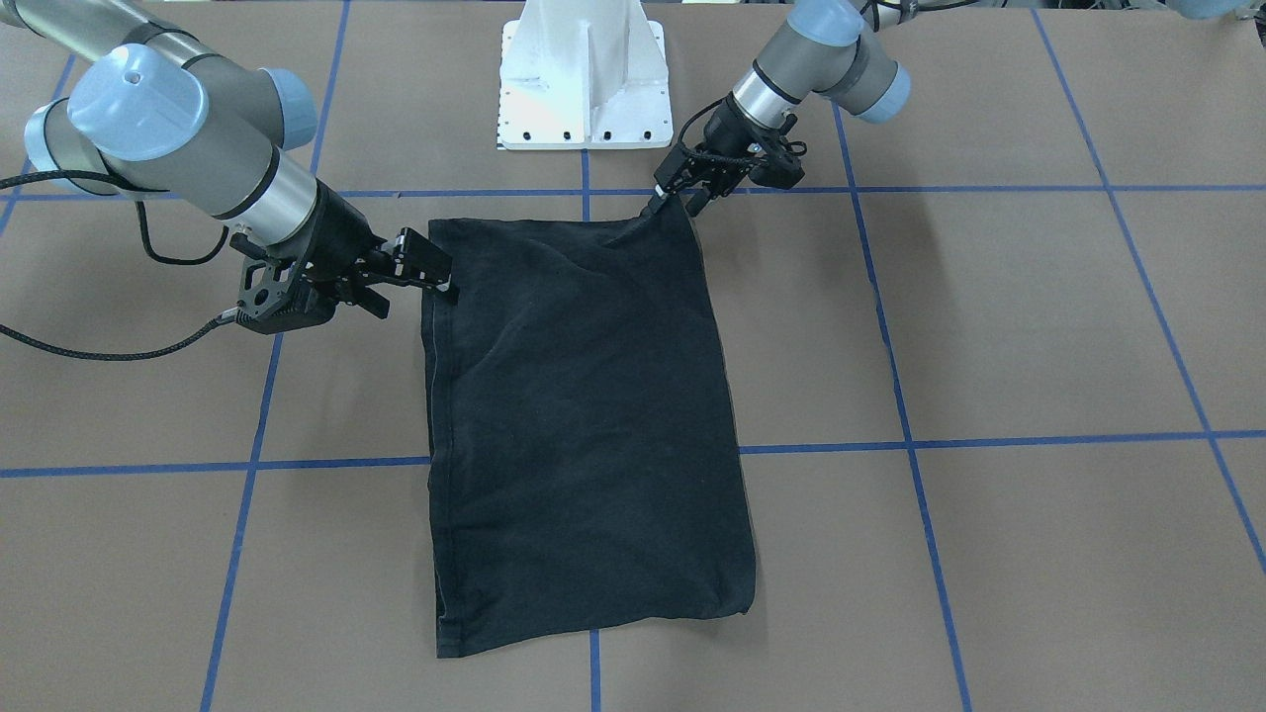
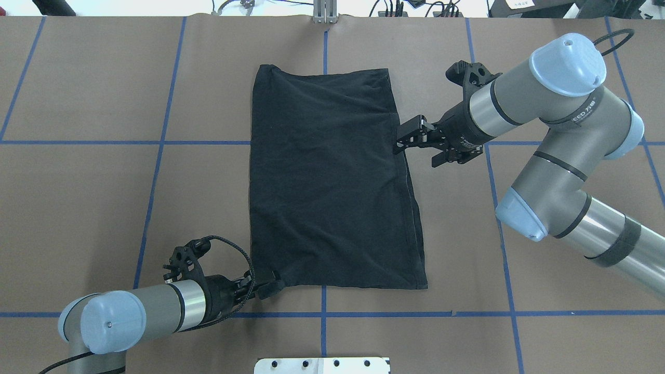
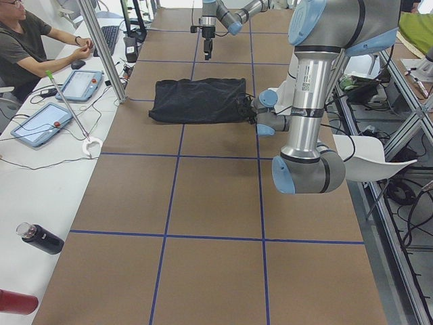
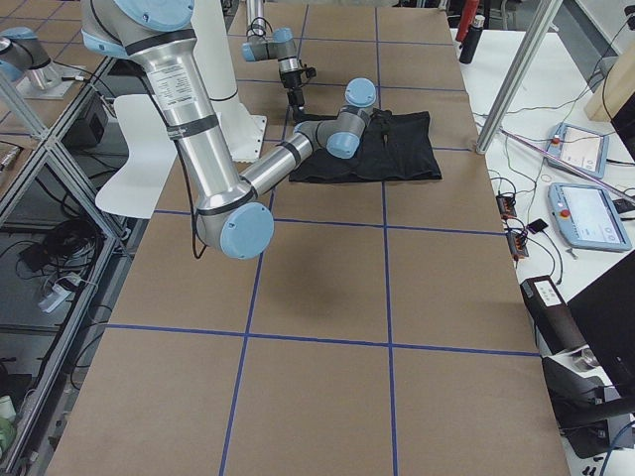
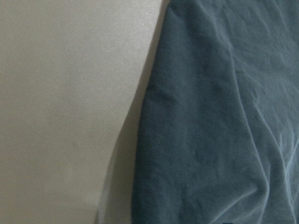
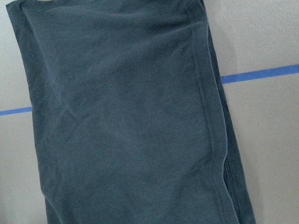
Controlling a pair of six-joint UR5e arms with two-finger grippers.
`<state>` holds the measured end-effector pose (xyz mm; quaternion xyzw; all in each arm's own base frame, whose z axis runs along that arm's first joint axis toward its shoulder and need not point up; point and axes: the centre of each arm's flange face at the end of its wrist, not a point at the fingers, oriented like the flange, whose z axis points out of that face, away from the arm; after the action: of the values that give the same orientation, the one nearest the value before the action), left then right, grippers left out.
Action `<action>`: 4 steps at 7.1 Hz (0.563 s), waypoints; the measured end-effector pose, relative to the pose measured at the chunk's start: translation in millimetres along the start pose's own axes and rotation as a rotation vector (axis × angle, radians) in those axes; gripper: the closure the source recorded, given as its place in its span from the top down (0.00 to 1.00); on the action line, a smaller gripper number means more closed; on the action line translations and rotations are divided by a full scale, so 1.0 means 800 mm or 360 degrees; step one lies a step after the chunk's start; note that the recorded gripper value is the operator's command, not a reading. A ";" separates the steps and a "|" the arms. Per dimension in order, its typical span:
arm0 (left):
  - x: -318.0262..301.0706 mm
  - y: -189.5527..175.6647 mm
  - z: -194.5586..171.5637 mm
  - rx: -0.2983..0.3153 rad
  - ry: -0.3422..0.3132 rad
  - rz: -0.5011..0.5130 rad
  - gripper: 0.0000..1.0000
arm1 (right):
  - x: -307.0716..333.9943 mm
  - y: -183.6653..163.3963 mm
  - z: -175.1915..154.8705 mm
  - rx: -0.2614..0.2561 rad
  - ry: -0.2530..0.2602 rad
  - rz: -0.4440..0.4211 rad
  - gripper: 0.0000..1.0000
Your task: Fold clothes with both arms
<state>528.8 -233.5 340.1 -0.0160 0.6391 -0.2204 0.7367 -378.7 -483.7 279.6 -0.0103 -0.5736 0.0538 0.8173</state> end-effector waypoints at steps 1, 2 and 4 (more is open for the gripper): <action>0.001 0.001 0.000 -0.0002 0.0002 0.0000 0.41 | 0.000 0.000 0.000 0.0001 0.0000 0.0000 1.00; 0.002 0.001 0.000 -0.0004 0.0005 0.0000 0.36 | 0.000 -0.001 0.000 0.0003 0.0001 0.0001 1.00; 0.003 0.002 0.000 -0.0006 0.0007 0.0003 0.00 | 0.002 -0.001 0.000 0.0003 0.0003 0.0003 1.00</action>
<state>529.9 -232.9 337.2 -0.0165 0.6411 -0.2186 0.7355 -378.0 -484.3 280.8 -0.0101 -0.5728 0.0550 0.8178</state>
